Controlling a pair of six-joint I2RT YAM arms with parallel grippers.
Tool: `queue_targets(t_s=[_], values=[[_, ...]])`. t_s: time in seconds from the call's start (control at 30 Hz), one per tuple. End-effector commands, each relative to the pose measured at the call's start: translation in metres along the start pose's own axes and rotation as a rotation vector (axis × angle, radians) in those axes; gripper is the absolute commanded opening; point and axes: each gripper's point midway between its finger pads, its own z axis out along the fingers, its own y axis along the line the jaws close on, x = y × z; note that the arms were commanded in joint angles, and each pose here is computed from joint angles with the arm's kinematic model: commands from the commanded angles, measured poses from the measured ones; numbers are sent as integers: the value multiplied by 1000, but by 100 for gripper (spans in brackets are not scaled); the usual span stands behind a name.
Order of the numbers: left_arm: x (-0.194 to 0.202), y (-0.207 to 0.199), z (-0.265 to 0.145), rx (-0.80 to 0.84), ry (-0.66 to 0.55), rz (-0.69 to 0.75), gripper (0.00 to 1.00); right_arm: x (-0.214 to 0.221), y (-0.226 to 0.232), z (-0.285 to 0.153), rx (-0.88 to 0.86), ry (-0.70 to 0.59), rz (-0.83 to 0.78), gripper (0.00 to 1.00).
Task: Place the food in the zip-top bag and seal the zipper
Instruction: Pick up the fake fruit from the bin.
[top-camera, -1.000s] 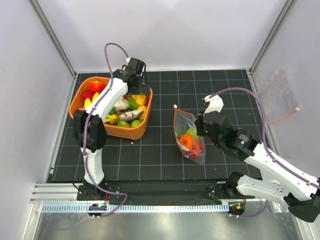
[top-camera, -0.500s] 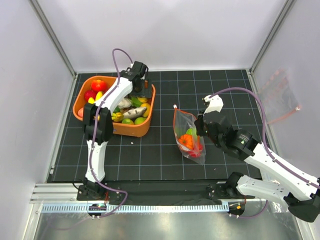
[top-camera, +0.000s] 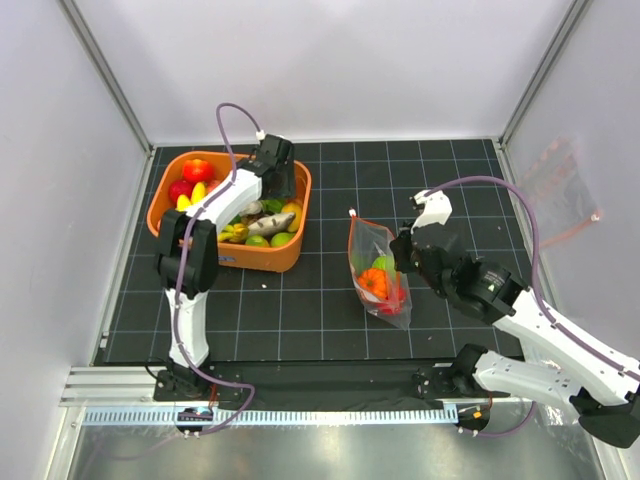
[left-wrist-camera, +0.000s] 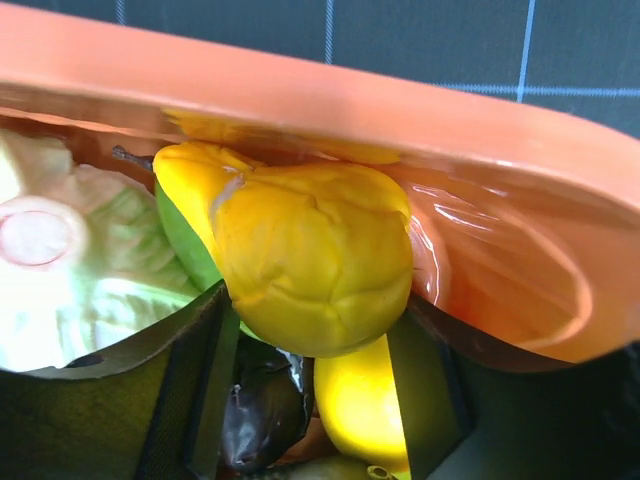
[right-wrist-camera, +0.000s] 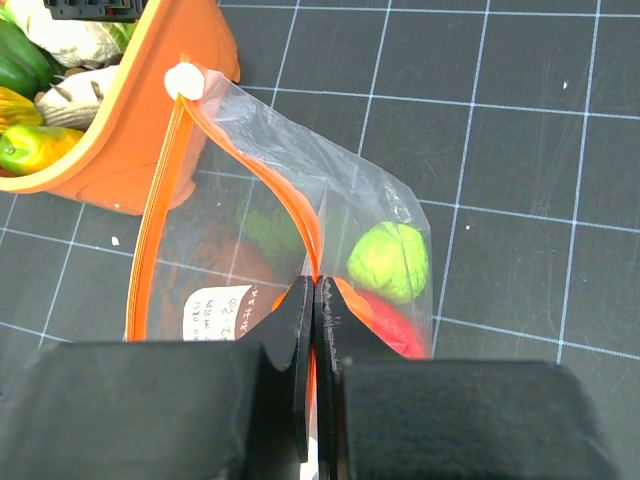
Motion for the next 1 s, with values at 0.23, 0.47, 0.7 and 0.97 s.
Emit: queue_targets(t_s=[0.23,0.47,0.7,0.97], values=[[-70,4,-74,47,-307,-51,49,-11,4,-3,-20,-39,42,1],[-64,6,-101,88,-326,-65,45,-9,9,0,-34,-30,47,1],[-50,-18,-146,211,-345,-29,42,-9,10,2,-36,-27,46,1],[-25,-55,-219,451,-328,84,42,-6,21,11,-53,5,21,1]])
